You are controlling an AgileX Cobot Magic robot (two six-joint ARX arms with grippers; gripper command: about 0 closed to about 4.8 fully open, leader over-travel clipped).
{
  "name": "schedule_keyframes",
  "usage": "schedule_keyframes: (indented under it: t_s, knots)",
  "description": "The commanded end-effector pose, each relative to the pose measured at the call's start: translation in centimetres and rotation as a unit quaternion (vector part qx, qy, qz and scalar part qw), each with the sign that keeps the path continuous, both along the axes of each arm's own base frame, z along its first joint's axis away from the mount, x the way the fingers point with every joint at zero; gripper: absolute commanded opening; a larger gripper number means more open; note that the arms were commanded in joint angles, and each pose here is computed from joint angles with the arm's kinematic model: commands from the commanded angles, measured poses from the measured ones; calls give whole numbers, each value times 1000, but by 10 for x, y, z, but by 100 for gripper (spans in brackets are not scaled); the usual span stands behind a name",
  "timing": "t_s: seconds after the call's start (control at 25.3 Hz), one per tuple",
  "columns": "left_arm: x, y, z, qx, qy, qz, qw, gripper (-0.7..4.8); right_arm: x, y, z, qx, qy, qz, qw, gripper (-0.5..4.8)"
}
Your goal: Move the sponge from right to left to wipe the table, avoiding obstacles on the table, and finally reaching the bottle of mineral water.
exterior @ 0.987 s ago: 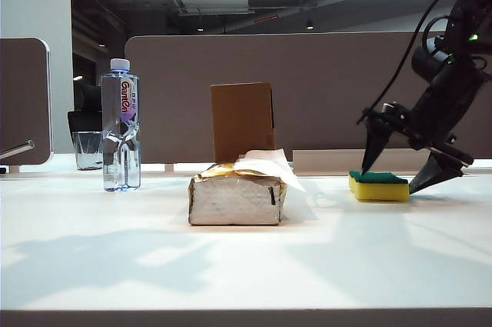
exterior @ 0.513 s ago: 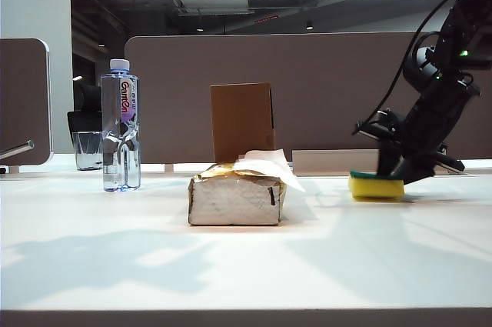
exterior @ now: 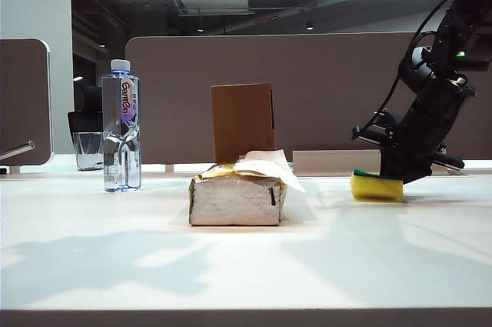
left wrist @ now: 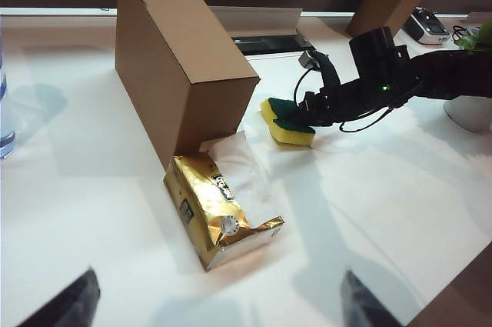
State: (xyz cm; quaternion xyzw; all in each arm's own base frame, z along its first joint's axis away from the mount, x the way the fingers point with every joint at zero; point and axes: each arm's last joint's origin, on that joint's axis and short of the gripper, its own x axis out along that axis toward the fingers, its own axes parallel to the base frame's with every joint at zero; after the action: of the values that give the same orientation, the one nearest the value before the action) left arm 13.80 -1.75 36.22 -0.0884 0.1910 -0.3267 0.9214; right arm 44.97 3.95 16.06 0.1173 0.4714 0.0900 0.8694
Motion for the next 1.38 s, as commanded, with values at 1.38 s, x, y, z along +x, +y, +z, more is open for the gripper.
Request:
schedule_keyframes:
  t_s: [1.38]
  knots:
    - [-1, 0, 5, -1, -20, -4, 1000, 399, -156, -16, -37, -22, 57, -37, 997, -6]
